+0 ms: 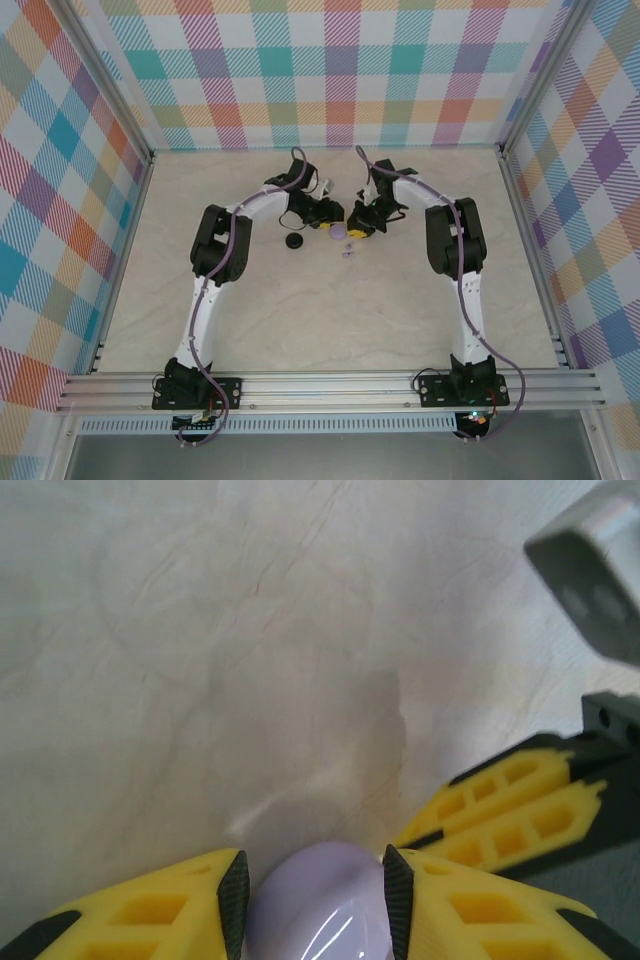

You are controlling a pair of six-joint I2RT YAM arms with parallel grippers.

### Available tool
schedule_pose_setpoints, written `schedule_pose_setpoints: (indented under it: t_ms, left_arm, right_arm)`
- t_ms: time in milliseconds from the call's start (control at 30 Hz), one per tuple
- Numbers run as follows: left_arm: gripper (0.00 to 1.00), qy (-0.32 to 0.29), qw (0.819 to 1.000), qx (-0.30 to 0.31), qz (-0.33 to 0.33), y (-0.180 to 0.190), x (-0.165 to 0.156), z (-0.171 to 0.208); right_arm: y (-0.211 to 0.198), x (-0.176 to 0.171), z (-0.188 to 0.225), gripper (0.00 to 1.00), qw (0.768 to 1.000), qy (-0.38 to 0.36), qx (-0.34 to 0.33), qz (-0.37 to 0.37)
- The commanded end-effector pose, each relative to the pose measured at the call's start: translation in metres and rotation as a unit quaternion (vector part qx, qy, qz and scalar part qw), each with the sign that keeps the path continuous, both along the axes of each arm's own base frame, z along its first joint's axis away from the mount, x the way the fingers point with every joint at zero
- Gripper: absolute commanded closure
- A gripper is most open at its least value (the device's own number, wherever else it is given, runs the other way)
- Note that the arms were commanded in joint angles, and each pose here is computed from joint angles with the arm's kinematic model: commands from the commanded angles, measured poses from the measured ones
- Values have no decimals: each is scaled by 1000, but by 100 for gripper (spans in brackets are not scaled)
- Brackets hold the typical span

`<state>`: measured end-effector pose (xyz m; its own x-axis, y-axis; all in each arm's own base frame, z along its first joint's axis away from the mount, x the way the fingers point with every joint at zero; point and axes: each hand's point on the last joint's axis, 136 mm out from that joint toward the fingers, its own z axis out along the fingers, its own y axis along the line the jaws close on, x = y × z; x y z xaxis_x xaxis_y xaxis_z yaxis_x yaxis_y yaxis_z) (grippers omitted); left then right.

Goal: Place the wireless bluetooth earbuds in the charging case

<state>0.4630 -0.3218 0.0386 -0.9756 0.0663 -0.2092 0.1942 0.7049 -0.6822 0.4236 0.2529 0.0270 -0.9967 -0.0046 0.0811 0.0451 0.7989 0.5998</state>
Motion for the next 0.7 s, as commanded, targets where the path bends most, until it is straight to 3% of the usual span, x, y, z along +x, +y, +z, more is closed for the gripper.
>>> schedule_pose_setpoints:
  t_ms: [0,367,667]
  left_arm:
    - [58,-10,1000,-7,11,7,-3,23]
    - [58,-7,999,-19,25,13,-20,32]
    - [55,6,1000,-11,27,19,-32,32]
  right_arm:
    - [5,6,0,88,1000,1,6,-5]
    - [13,10,2,87,1000,5,22,3]
    - [8,21,12,79,1000,-16,3,-6]
